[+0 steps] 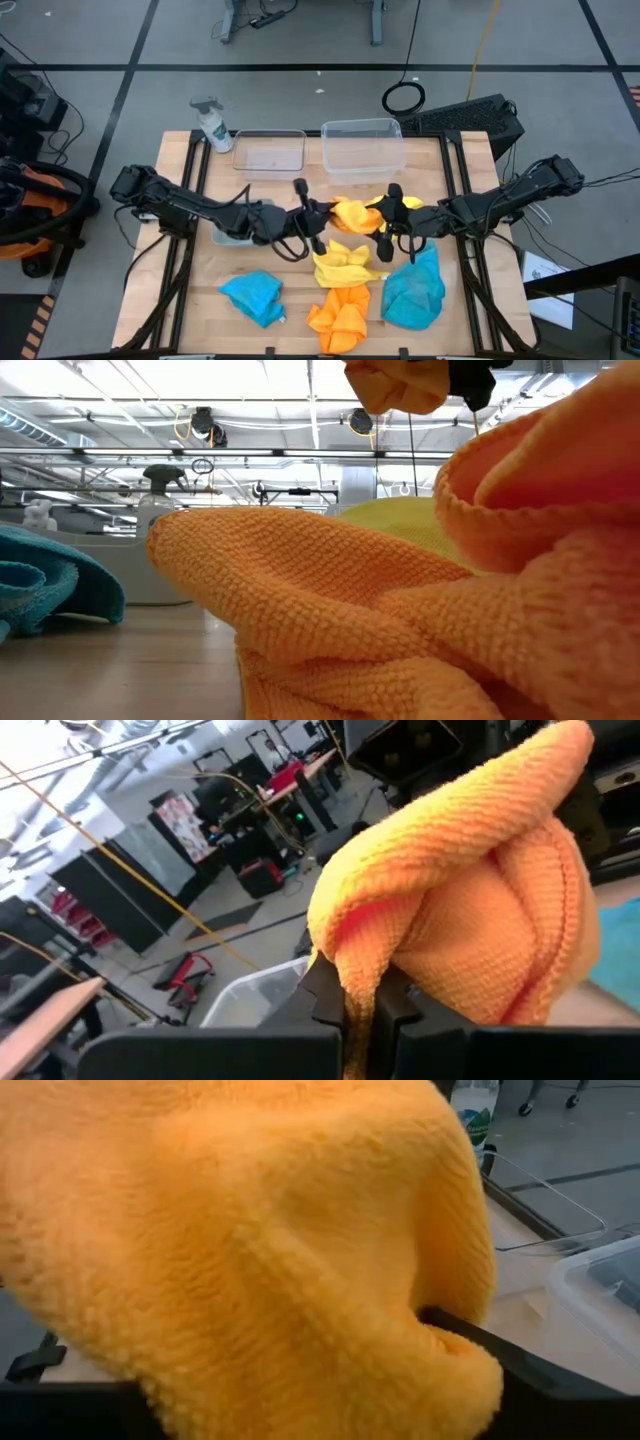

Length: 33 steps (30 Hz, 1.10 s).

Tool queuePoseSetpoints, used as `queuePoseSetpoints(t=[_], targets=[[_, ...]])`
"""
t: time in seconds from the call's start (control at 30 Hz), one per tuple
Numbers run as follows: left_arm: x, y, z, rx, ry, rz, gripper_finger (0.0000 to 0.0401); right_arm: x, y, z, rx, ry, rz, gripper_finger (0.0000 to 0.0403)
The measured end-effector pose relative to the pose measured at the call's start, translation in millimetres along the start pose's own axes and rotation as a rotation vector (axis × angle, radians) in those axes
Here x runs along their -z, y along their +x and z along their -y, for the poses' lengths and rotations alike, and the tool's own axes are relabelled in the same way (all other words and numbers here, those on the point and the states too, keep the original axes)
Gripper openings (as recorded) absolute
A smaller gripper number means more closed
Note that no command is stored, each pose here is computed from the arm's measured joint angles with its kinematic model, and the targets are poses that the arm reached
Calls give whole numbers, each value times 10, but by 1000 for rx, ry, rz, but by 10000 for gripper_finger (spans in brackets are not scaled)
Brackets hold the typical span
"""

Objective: Sort microfiber towel by color & place in baskets
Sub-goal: Put the top orange towel into the left transparent bin

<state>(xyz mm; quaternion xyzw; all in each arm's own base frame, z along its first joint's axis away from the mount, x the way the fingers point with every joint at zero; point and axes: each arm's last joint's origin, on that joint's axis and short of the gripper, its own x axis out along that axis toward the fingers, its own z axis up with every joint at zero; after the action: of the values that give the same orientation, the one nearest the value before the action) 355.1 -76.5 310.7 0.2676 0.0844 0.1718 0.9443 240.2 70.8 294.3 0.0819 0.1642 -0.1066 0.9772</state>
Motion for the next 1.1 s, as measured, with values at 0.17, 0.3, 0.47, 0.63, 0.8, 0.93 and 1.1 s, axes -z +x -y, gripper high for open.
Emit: queuePoseSetpoints(t=[0.17, 0.3, 0.47, 0.63, 0.8, 0.93, 1.1], targets=[[-33, -42, 2, 8, 15, 7, 7, -36, 0, -13, -12, -30, 34, 216], [-32, -29, 3, 67, -27, 37, 7, -144, 16, -65, -50, -64, 147, 179], [-8, 6, -9, 103, -60, 47, 9, -211, 58, -155, -178, -96, 233, 173], [-1, 13, -15, 101, -59, 43, 14, -210, 95, -159, -112, -125, 259, 228], [11, 13, -5, 110, -53, 34, 17, -212, 98, -129, 7, -234, 269, 300], [20, 10, 33, 145, -43, 35, 18, -239, 92, -121, 33, -296, 292, 341], [24, 10, 37, 161, -39, 37, 18, -237, 85, -142, 11, -369, 294, 359]])
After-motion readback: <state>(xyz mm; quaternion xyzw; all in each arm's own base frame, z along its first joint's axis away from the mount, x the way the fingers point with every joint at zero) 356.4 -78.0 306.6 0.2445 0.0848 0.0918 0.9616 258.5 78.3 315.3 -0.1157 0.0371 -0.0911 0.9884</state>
